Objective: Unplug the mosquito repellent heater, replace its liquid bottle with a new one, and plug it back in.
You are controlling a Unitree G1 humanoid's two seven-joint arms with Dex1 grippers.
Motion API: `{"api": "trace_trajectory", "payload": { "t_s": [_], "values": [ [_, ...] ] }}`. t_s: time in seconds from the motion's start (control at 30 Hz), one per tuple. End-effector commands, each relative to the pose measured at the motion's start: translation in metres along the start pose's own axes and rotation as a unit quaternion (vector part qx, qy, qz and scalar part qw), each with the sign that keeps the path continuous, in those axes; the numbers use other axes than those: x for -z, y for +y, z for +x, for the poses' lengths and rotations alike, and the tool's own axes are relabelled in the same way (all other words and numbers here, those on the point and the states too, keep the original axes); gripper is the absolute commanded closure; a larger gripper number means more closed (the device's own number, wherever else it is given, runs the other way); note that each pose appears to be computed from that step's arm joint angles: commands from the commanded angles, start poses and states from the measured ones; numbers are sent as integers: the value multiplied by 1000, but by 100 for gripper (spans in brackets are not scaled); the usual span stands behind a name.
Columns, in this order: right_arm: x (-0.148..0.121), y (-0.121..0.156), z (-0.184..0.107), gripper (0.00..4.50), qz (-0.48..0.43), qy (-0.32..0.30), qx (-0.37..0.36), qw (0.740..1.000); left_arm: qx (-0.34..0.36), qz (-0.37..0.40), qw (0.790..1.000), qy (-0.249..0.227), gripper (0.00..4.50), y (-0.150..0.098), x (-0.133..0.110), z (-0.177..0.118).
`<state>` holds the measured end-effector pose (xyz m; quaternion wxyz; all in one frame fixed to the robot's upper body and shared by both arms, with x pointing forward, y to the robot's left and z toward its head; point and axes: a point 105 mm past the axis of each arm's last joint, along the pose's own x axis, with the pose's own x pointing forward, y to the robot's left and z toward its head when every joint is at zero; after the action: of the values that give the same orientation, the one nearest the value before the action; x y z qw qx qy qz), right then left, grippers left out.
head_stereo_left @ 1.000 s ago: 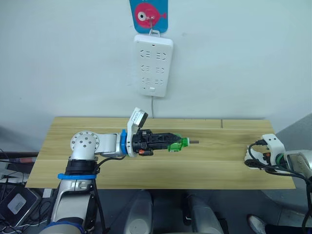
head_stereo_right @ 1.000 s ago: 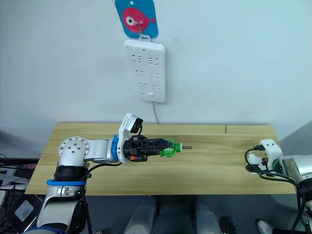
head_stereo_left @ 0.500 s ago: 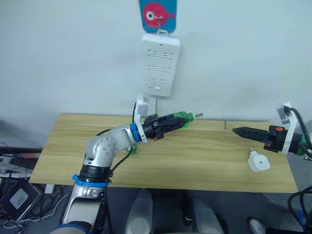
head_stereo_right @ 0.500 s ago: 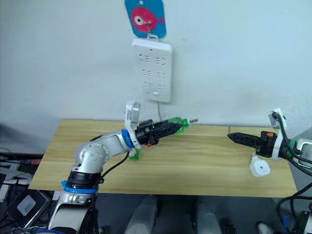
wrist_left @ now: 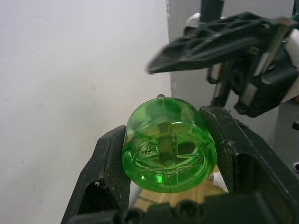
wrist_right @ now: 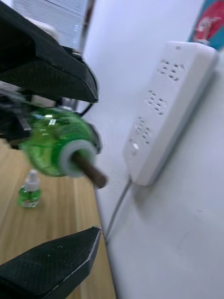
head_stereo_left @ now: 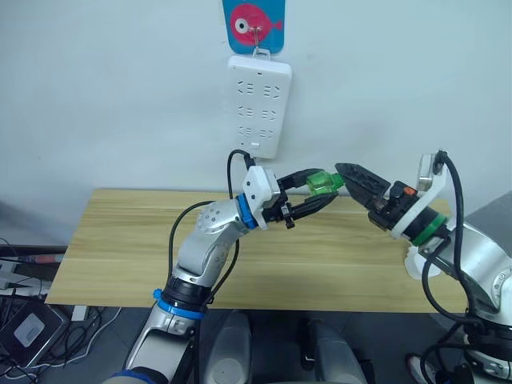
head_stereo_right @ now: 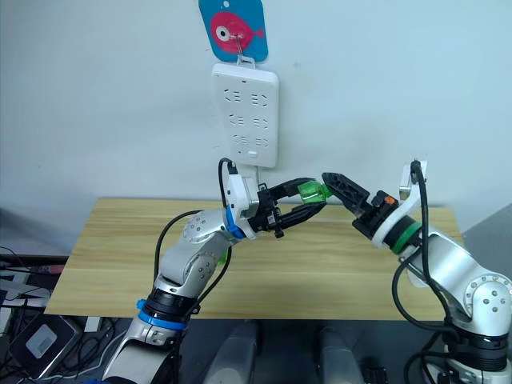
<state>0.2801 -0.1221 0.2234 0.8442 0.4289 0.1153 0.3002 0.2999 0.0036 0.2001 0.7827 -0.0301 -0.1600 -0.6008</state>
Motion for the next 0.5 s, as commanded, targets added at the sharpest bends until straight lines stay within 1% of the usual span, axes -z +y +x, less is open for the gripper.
{"api": "trace_trajectory", "payload": {
  "t_s": [0.03, 0.17, 0.2, 0.23, 0.27, 0.37, 0.43, 0.5],
  "values": [
    [-2, 16, 1, 8, 10, -20, -12, 1000, 21, 18, 999, -23, 224, -10, -13, 4],
    [4, 20, 3, 8, 22, -20, -18, 999, 24, 18, 999, -21, 224, -12, -11, 5],
    [6, 21, 3, 44, 25, -21, -19, 999, 24, 18, 999, -22, 224, -12, -11, 5],
    [7, 22, 2, 63, 28, -21, -21, 999, 24, 17, 999, -23, 224, -12, -12, 6],
    [8, 23, 2, 96, 30, -21, -22, 999, 24, 18, 999, -24, 224, -13, -12, 6],
    [11, 26, 1, 200, 33, -21, -29, 999, 23, 19, 999, -25, 224, -13, -12, 7],
    [13, 28, 1, 282, 34, -18, -36, 999, 24, 19, 999, -26, 224, -14, -13, 8],
    [17, 29, 1, 350, 33, -13, -39, 999, 24, 19, 999, -27, 224, -15, -12, 8]
  ]
}}
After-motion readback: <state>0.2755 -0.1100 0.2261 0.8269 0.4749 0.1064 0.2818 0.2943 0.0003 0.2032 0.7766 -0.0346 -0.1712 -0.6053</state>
